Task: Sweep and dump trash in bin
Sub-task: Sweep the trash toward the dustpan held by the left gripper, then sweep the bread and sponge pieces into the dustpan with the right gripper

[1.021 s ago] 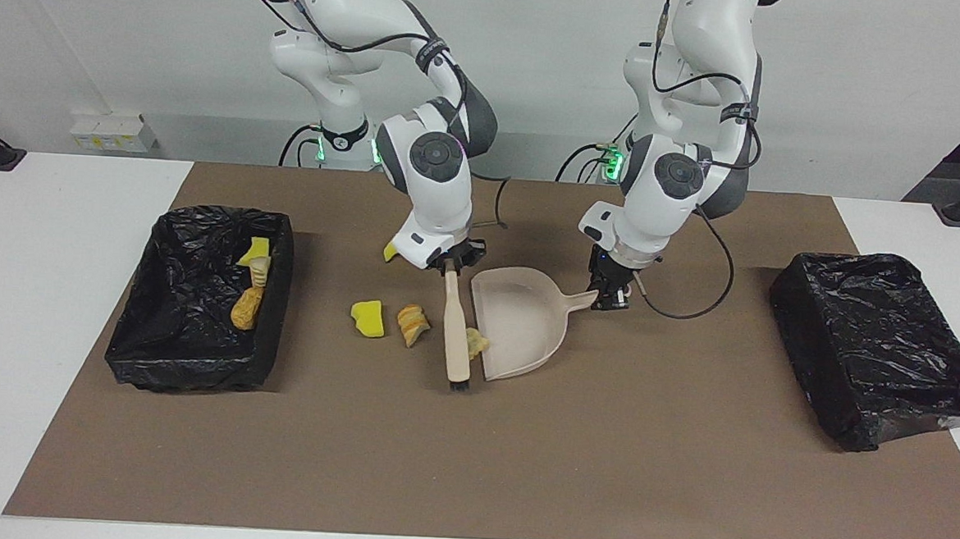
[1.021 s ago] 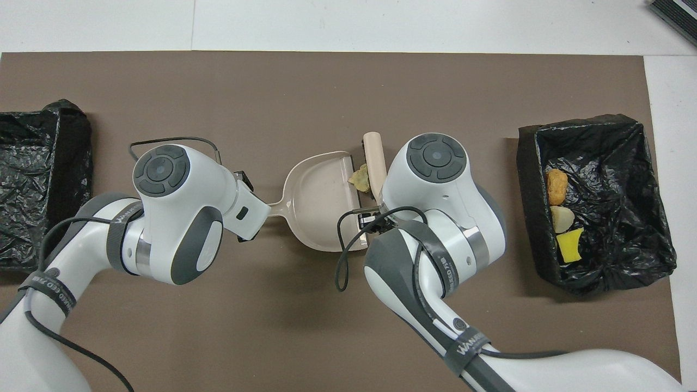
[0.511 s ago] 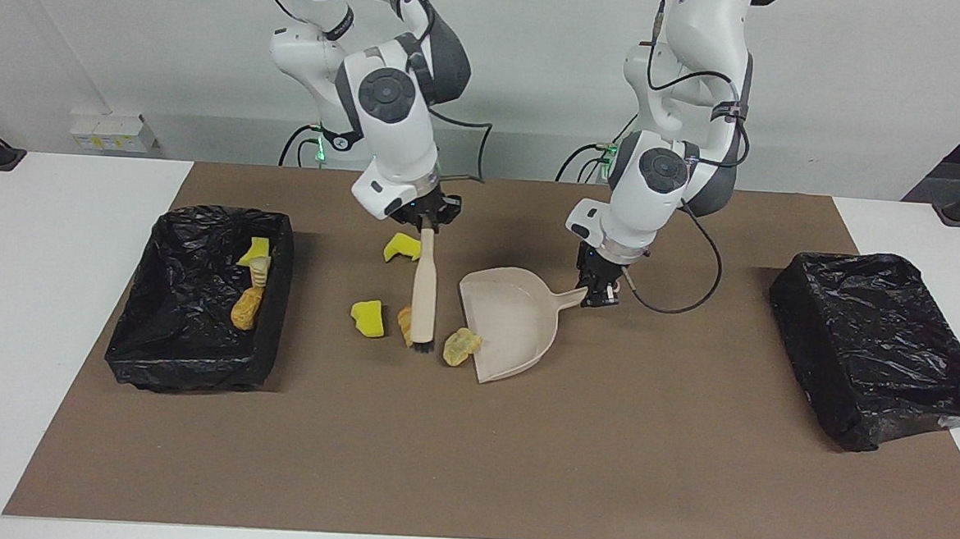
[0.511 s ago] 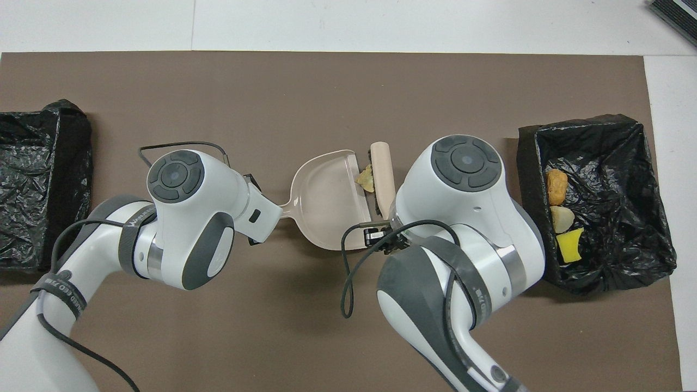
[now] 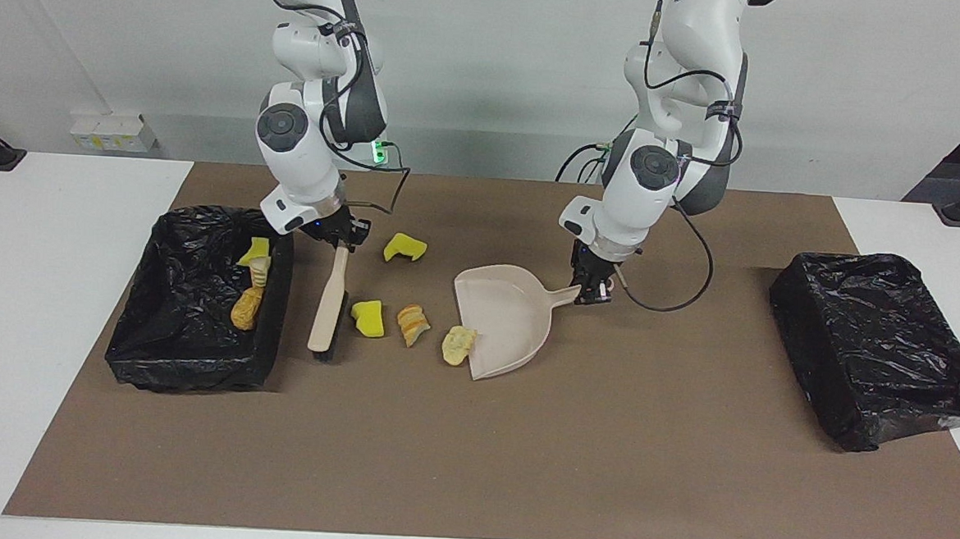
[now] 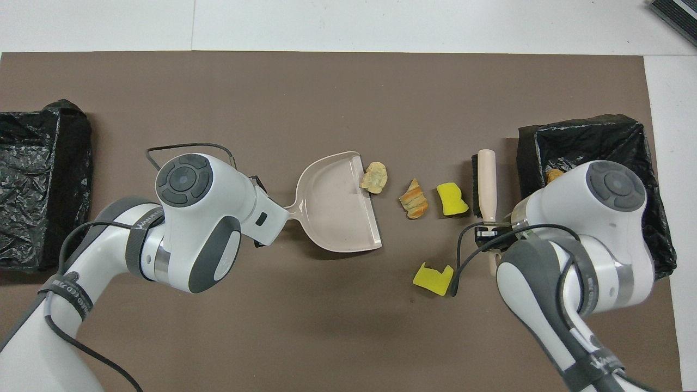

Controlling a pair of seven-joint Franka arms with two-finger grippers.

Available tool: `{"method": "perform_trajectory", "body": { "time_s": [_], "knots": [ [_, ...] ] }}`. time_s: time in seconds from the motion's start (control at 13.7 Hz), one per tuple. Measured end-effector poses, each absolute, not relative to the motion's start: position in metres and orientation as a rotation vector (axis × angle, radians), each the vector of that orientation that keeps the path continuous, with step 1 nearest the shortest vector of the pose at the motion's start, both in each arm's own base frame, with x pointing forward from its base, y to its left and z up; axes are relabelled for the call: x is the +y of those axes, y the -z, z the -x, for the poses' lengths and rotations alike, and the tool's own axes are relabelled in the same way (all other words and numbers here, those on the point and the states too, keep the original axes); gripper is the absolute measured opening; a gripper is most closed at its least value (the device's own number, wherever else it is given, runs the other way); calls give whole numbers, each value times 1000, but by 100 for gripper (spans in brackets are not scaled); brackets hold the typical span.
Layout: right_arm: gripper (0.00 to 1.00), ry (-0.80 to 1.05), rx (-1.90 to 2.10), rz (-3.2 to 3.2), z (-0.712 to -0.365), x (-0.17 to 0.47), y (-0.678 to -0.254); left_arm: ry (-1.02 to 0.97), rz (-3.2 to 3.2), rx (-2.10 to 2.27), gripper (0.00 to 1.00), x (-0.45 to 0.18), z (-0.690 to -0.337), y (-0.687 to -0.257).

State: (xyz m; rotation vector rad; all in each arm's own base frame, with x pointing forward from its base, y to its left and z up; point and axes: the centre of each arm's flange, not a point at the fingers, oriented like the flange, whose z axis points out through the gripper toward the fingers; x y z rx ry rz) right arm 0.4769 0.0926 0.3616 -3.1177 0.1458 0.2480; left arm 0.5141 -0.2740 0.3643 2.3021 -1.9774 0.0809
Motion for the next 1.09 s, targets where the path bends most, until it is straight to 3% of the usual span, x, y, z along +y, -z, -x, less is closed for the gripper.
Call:
{"method": "perform_trajectory", "body": {
  "time_s": [0.58,1.09],
  "knots": [
    [26,-202,-254,3131,-433,243,-356,-62,-2303,-1973,33,-278,-507,-359],
    [26,-184,-249,3092,-383,324,-375,-57,-2288,-1994,33,-270,-508,-354]
  ]
}}
